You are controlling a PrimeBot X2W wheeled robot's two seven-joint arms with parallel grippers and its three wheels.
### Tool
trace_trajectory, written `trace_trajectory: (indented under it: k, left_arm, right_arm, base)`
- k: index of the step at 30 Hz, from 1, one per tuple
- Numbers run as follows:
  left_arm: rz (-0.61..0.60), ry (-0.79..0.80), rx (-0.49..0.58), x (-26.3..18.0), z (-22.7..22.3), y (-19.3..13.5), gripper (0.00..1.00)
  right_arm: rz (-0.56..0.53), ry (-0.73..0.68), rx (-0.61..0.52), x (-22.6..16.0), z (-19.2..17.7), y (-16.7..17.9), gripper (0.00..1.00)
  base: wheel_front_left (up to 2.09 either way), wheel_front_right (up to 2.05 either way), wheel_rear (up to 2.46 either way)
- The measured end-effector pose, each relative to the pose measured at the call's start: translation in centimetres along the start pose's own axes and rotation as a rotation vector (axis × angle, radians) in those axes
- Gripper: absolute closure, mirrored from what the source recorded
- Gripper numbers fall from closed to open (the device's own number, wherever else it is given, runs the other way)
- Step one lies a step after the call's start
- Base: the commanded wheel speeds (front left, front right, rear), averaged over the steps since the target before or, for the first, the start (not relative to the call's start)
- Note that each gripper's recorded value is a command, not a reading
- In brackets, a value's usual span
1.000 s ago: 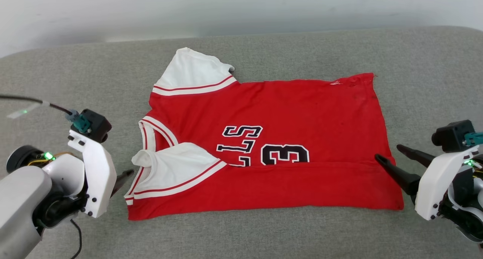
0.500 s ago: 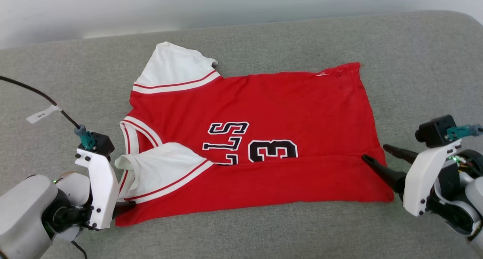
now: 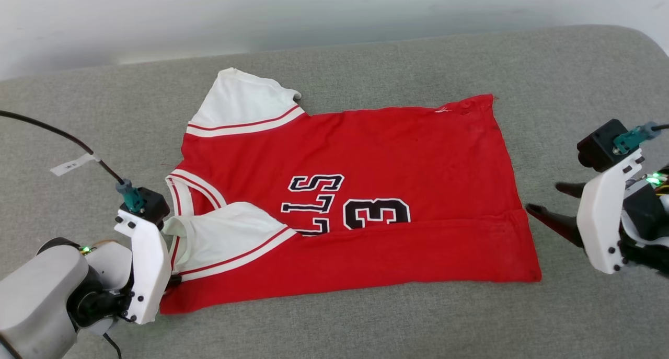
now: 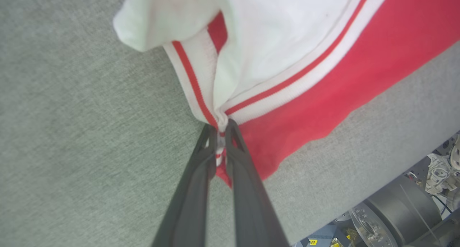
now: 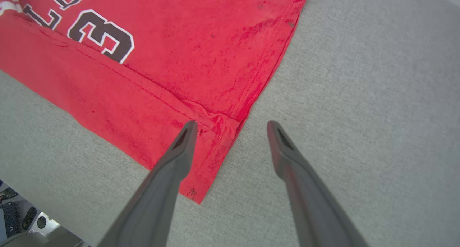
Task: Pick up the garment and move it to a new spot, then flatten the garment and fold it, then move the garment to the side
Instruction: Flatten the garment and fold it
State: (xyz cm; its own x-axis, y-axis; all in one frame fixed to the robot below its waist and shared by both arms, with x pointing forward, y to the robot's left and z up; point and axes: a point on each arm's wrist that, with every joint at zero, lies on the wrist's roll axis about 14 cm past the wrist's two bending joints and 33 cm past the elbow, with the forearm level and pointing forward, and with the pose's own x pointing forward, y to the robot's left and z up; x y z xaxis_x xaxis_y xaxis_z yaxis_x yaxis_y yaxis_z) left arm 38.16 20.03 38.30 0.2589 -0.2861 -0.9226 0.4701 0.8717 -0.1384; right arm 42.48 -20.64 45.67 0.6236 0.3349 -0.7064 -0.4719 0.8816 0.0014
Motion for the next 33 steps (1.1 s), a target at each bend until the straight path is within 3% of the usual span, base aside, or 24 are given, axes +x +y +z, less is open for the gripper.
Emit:
trace_trajectory:
  k: [4,9,15,23,24,25,26,33]
  left_arm:
    - [0.003,-0.022,0.037,-0.5,0.1,-0.2,1.0]
    - [-0.01,-0.044,0.07,-0.8,0.6,-0.7,1.0]
    - [-0.022,-0.043,0.096,-0.5,0.8,-1.0,1.0]
    - [-0.02,-0.039,0.1,-0.2,0.5,-0.8,1.0]
    - [-0.016,-0.041,0.099,-0.3,0.5,-0.7,1.0]
    - [-0.014,-0.04,0.1,-0.3,0.5,-0.7,1.0]
    - [-0.013,-0.04,0.102,-0.4,0.5,-0.7,1.0]
    - [-0.027,-0.077,0.107,-1.7,0.6,-1.7,1.0]
  right_arm:
    - [0.002,0.211,-0.042,-0.7,-2.2,-0.4,0.0]
    - [0.044,0.357,-0.019,0.1,-4.1,0.6,0.0]
    - [0.117,0.45,0.071,2.8,-6.2,2.8,0.0]
    - [0.13,0.489,0.088,5.0,-8.3,4.0,0.0]
    - [0.13,0.484,0.088,5.0,-8.3,4.0,0.44]
    - [0.129,0.471,0.092,4.9,-8.2,4.0,0.96]
    - [0.128,0.459,0.096,4.8,-8.1,3.9,1.0]
    - [0.12,0.366,0.066,2.7,-6.9,3.6,1.0]
  base:
    - [0.0,0.0,0.0]
    - [0.0,0.0,0.0]
    - [0.0,0.0,0.0]
    - [0.0,0.0,0.0]
    - [0.0,0.0,0.0]
    - [0.0,0.0,0.0]
    - [0.0,0.0,0.0]
    - [0.0,0.0,0.0]
